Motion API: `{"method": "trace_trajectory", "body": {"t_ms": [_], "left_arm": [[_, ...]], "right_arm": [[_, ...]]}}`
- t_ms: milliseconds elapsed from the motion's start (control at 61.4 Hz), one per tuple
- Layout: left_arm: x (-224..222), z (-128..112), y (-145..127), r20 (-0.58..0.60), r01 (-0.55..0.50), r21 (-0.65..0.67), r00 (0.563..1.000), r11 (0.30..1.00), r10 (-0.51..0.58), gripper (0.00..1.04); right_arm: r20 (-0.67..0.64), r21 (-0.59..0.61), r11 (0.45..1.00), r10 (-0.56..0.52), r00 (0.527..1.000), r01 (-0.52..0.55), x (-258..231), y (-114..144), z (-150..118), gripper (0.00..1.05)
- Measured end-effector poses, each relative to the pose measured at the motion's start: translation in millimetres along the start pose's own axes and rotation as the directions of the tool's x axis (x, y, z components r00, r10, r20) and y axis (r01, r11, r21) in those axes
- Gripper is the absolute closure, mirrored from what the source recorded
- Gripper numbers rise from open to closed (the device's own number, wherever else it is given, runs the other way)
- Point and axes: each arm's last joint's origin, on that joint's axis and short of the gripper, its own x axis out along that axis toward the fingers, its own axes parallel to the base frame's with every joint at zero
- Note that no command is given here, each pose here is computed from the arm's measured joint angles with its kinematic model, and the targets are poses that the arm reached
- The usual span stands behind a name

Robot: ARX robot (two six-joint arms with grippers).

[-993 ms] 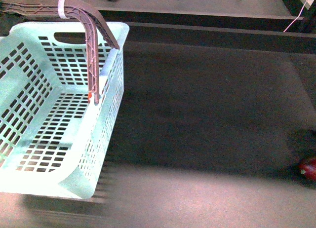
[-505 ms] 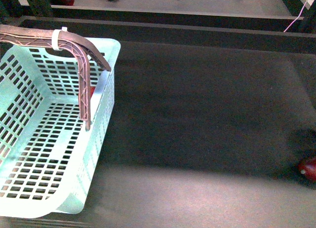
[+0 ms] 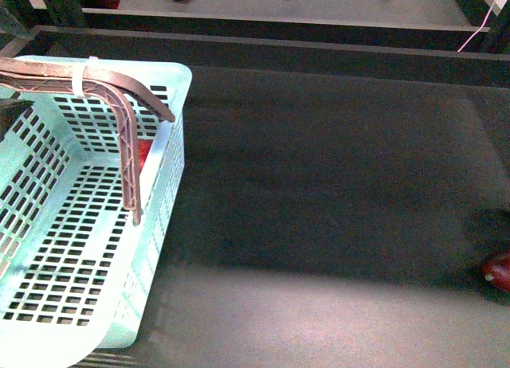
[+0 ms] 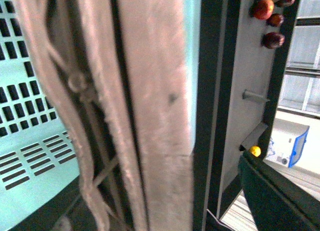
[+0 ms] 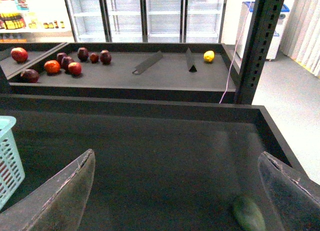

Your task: Pick apple with right arm and hold basket with left

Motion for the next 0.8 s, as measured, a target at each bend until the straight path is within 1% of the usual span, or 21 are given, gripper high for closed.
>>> {"method": "trace_trajectory", "body": {"t_ms": [16, 81, 147, 228, 277, 342, 472, 488, 521, 537, 570, 586, 602, 619, 651, 668, 700, 716, 749, 765, 798], "left_arm": [[-5, 1, -2, 0.009, 0.011, -0.002, 1.0, 1.0, -0.011, 0.18], [-21, 1, -8, 0.027, 0.027, 0.0, 0.999, 1.0, -0.027, 0.06], [-32, -2, -11, 0.028, 0.01, 0.011, 1.0, 1.0, -0.011, 0.08], [-46, -9, -16, 0.024, -0.071, 0.036, 0.997, 0.997, 0.071, 0.07], [-53, -13, -20, 0.035, -0.097, 0.051, 0.995, 0.994, 0.096, 0.07], [-63, -18, -27, 0.048, -0.103, 0.068, 0.994, 0.992, 0.099, 0.07], [-85, -26, -48, 0.054, -0.029, 0.09, 0.998, 0.996, 0.024, 0.07], [-87, -27, -50, 0.049, -0.012, 0.113, 0.999, 0.994, 0.006, 0.08], [-87, -27, -50, 0.039, 0.071, 0.189, 0.996, 0.979, -0.08, 0.12], [-86, -27, -49, 0.034, 0.146, 0.234, 0.987, 0.961, -0.159, 0.16], [-86, -25, -42, 0.032, 0.255, 0.408, 0.956, 0.877, -0.293, 0.23], [-87, -24, -37, 0.034, 0.288, 0.491, 0.937, 0.823, -0.348, 0.26], [-88, -24, -34, 0.036, 0.297, 0.528, 0.928, 0.795, -0.37, 0.28], [-89, -22, -28, 0.04, 0.313, 0.586, 0.91, 0.747, -0.413, 0.32], [-93, -19, -17, 0.048, 0.292, 0.739, 0.876, 0.607, -0.48, 0.39], [-95, -18, -15, 0.05, 0.285, 0.766, 0.868, 0.576, -0.494, 0.41], [-101, -15, -7, 0.058, 0.237, 0.856, 0.839, 0.459, -0.541, 0.48], [-102, -14, -5, 0.061, 0.222, 0.874, 0.833, 0.433, -0.55, 0.5], [-108, -11, 1, 0.067, 0.164, 0.925, 0.817, 0.343, -0.573, 0.57], [-109, -10, 2, 0.067, 0.152, 0.934, 0.814, 0.323, -0.576, 0.59], [-114, -7, 11, 0.073, 0.097, 0.962, 0.81, 0.256, -0.582, 0.67]], "right_arm": [[0.0, 0.0, 1.0, 0.0, 1.0, 0.0, 0, 0, 0, 0.09], [0.0, 0.0, 1.0, 0.0, 1.0, 0.0, 0, 0, 0, 0.09], [0.0, 0.0, 1.0, 0.0, 1.0, 0.0, 0, 0, 0, 0.09], [0.0, 0.0, 1.0, 0.0, 1.0, 0.0, 0, 0, 0, 0.09], [0.0, 0.0, 1.0, 0.0, 1.0, 0.0, 0, 0, 0, 0.09], [0.0, 0.0, 1.0, 0.0, 1.0, 0.0, 0, 0, 0, 0.09], [0.0, 0.0, 1.0, 0.0, 1.0, 0.0, 0, 0, 0, 0.09], [0.0, 0.0, 1.0, 0.0, 1.0, 0.0, 0, 0, 0, 0.09], [0.0, 0.0, 1.0, 0.0, 1.0, 0.0, 0, 0, 0, 0.09], [0.0, 0.0, 1.0, 0.0, 1.0, 0.0, 0, 0, 0, 0.09], [0.0, 0.0, 1.0, 0.0, 1.0, 0.0, 0, 0, 0, 0.09], [0.0, 0.0, 1.0, 0.0, 1.0, 0.0, 0, 0, 0, 0.09], [0.0, 0.0, 1.0, 0.0, 1.0, 0.0, 0, 0, 0, 0.09], [0.0, 0.0, 1.0, -0.001, 1.0, 0.001, 0, 0, 0, 0.09], [0.0, 0.0, 1.0, 0.0, 1.0, 0.0, 0, 0, 0, 0.09], [0.0, 0.0, 1.0, 0.0, 1.0, 0.0, 0, 0, 0, 0.09], [0.0, 0.0, 1.0, 0.0, 1.0, 0.0, 0, 0, 0, 0.09], [0.0, 0.0, 1.0, 0.0, 1.0, 0.0, 0, 0, 0, 0.09], [0.0, 0.0, 1.0, 0.0, 1.0, 0.0, 0, 0, 0, 0.09], [0.0, 0.0, 1.0, 0.0, 1.0, 0.0, 0, 0, 0, 0.09], [0.0, 0.0, 1.0, 0.0, 1.0, 0.0, 0, 0, 0, 0.09]]}}
